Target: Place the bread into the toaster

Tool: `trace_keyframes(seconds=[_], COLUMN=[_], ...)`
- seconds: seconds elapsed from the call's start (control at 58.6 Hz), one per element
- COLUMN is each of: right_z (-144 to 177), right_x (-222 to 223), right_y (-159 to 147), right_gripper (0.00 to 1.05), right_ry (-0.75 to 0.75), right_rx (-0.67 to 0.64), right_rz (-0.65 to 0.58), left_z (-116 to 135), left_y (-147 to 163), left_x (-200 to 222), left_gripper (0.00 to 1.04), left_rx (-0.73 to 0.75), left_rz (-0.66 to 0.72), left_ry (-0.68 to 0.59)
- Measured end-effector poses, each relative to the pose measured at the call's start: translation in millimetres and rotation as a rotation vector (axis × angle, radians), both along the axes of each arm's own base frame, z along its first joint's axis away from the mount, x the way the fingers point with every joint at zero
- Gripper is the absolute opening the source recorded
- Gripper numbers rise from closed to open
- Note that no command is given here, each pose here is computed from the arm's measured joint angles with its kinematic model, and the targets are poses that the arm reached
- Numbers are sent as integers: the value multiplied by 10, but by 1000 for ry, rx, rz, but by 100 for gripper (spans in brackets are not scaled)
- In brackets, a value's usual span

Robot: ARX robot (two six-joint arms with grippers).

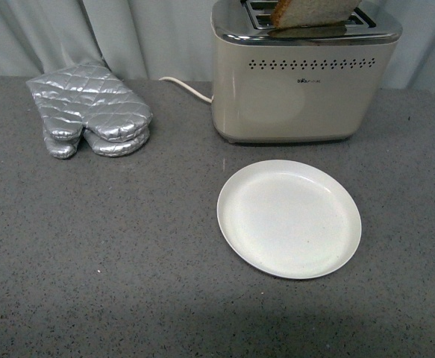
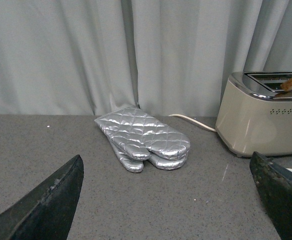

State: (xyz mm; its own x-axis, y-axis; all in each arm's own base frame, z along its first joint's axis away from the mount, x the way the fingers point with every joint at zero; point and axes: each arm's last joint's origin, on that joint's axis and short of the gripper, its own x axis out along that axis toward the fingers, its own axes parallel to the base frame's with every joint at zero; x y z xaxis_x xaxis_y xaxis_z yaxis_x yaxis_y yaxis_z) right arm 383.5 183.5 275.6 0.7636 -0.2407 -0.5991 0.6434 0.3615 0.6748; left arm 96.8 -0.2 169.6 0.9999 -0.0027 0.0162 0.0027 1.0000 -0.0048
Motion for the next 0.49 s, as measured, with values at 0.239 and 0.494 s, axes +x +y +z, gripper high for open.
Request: trace_keyframes(seconds=[0.239, 0.494], right_z=[-80, -106], right_x=[65, 70], right_y=[23, 5], right_gripper=[1, 1], right_ry=[30, 48], right_rx=[7, 10], right_rz=[-19, -35], left_z=[0, 0], left_y=[0, 0], left_x=[0, 0], left_gripper=[98, 98], left_rx=[0, 0], left_rz=[0, 0], left_ry=[0, 0])
